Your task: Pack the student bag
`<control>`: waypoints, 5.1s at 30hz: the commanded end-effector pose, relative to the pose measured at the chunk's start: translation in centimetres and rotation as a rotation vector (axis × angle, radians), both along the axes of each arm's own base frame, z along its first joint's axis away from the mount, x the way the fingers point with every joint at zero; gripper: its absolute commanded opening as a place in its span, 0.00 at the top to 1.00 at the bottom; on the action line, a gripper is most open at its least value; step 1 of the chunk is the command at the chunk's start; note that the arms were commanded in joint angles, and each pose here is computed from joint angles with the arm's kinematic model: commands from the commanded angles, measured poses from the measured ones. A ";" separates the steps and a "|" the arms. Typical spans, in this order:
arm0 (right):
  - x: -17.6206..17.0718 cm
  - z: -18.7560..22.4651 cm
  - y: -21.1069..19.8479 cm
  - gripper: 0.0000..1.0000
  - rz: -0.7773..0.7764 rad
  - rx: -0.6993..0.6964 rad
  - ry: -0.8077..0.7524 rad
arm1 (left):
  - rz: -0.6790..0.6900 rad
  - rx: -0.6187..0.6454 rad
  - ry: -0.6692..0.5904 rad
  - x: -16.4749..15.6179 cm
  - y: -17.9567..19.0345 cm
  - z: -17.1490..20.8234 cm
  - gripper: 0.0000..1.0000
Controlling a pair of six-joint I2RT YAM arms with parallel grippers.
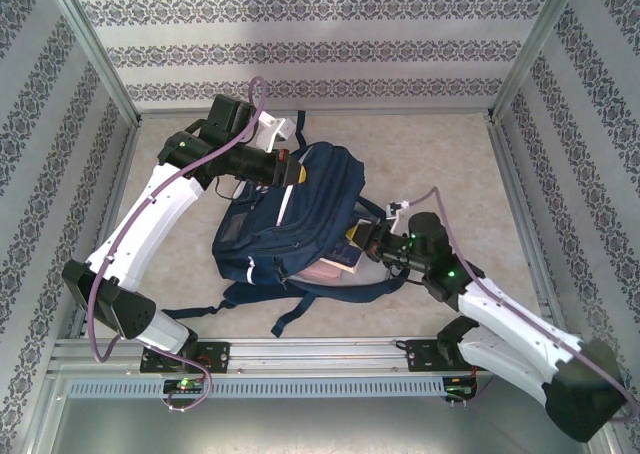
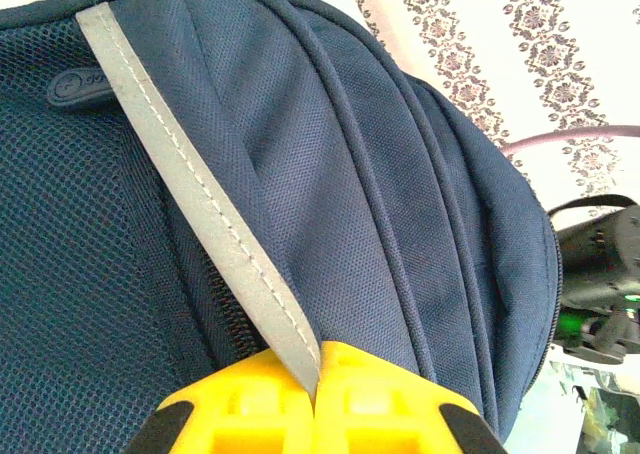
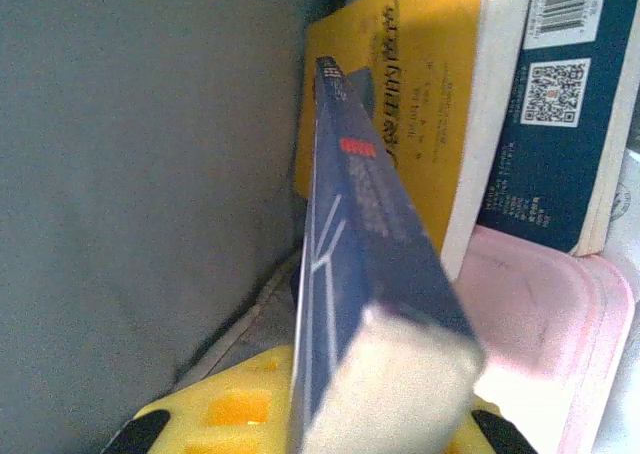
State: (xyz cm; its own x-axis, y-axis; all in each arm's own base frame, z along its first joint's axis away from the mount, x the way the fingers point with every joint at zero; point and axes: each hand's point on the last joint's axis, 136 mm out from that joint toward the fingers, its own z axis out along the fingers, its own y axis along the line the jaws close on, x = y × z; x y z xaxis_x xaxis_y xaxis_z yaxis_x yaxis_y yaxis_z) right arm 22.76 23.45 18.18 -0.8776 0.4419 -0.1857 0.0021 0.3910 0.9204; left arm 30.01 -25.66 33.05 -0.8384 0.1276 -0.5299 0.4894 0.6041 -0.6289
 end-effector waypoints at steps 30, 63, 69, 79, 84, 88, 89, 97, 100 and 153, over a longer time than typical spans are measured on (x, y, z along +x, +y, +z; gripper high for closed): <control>4.8 -0.7 1.6 0.08 -0.040 -0.341 -0.223 | 0.034 -0.139 -0.143 3.6 -0.7 2.7 1.00; -4.4 -2.8 -0.4 0.59 0.179 -0.746 -0.543 | 0.441 0.020 0.264 13.2 -5.5 -16.3 1.00; -5.8 -6.6 4.8 0.56 0.326 -0.792 -0.453 | 0.518 -0.040 0.332 15.5 -4.8 -17.7 1.00; -3.8 -10.0 9.3 0.44 0.342 -0.850 -0.684 | 0.604 -0.099 0.420 16.5 -3.2 -19.8 1.00; -2.4 -12.4 10.1 0.45 0.316 -0.933 -0.659 | 0.622 -0.125 0.446 16.6 -2.8 -20.2 1.00; -2.0 -13.7 9.4 0.46 0.269 -0.948 -0.625 | 0.628 -0.137 0.457 16.7 -2.5 -20.5 1.00; -2.0 -13.9 9.1 0.47 0.257 -0.954 -0.619 | 0.630 -0.142 0.459 16.7 -2.4 -20.4 1.00; -0.9 -15.1 9.0 0.53 0.230 -0.949 -0.563 | 0.631 -0.156 0.473 16.8 -2.4 -20.7 1.00; -0.7 -15.6 9.1 0.57 0.234 -0.953 -0.548 | 0.634 -0.153 0.475 16.8 -2.2 -20.8 1.00; -3.0 -12.3 16.1 1.00 0.393 -0.659 -0.444 | 1.211 -0.283 0.618 -8.8 15.1 -23.8 0.34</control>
State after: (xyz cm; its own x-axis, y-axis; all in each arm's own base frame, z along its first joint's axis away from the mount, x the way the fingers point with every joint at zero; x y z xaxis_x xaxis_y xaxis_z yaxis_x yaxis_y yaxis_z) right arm 19.85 39.91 5.78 -0.7423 -0.1831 -0.6446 -0.5418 0.7300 0.4166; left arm 20.10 -10.29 8.66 -0.4971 -0.8651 0.0673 -0.6538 0.3225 -0.6846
